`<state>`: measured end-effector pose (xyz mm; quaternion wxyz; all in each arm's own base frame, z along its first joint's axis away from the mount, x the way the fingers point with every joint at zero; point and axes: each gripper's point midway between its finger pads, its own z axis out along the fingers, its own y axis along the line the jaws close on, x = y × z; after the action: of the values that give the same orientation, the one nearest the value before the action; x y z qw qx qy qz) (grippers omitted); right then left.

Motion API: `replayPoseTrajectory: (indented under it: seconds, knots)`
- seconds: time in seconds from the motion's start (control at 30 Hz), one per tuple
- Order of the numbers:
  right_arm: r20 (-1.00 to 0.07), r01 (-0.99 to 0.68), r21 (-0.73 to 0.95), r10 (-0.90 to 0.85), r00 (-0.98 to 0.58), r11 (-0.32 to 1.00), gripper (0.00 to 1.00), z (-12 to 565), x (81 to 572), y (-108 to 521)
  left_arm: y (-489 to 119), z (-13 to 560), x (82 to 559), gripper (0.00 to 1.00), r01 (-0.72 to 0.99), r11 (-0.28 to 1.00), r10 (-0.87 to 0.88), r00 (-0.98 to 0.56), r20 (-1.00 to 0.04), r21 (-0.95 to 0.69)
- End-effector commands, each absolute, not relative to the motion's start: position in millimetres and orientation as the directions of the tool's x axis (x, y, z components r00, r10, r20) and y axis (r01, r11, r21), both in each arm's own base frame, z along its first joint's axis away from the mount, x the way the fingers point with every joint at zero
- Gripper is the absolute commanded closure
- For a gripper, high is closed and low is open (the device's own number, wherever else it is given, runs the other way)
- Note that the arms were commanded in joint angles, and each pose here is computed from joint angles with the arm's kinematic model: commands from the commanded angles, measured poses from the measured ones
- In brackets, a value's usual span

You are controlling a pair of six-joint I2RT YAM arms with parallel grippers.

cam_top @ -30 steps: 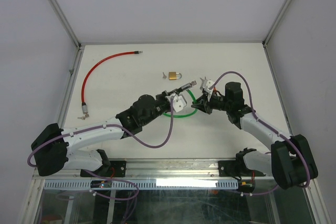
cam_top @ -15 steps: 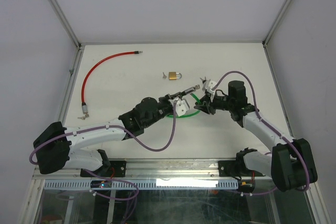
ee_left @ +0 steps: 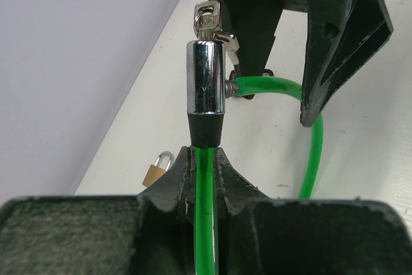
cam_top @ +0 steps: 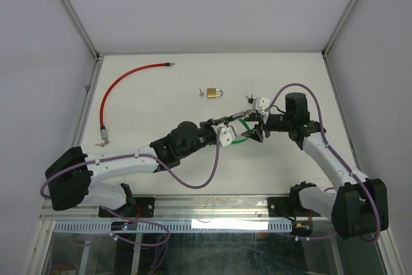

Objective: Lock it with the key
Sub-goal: Lock the lock.

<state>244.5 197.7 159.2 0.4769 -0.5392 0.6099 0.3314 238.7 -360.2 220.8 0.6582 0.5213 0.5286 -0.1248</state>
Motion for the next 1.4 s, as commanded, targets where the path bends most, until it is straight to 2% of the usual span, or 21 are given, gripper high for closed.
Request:
replayPoseTrajectory:
  seconds: [0.0, 0.27, 0.43, 0.63, 0.8, 0.9, 1.37]
  knots:
    - [-0.92, -0.969, -0.216, -0.357, 0.161, 0.118, 0.39, 186, 236, 185, -363, 194, 234, 1.0, 0.753, 0.383, 0.443, 0.357, -0.822, 0.534]
    - [-0.874, -0.97, -0.219, -0.464, 0.146, 0.107, 0.34, 194, 223, 152, -363, 194, 236, 1.0, 0.751, 0.391, 0.448, 0.349, -0.823, 0.531]
    - [-0.905, -0.967, -0.171, -0.419, 0.077, 0.19, 0.34, 221, 225, 146, -363, 190, 235, 1.0, 0.758, 0.389, 0.447, 0.342, -0.827, 0.524]
    - [-0.963, -0.937, 0.078, -0.218, -0.16, 0.34, 0.34, 266, 237, 148, -364, 189, 234, 1.0, 0.763, 0.385, 0.444, 0.34, -0.829, 0.519]
    - [-0.926, -0.889, 0.34, -0.058, -0.374, 0.307, 0.35, 285, 237, 154, -365, 188, 233, 1.0, 0.769, 0.38, 0.442, 0.338, -0.831, 0.515]
    - [-0.901, -0.862, 0.409, -0.017, -0.433, 0.298, 0.37, 288, 241, 155, -366, 188, 232, 1.0, 0.771, 0.376, 0.44, 0.339, -0.831, 0.514]
    - [-0.886, -0.847, 0.436, -0.021, -0.464, 0.305, 0.45, 274, 253, 166, -370, 186, 231, 1.0, 0.782, 0.361, 0.436, 0.341, -0.833, 0.509]
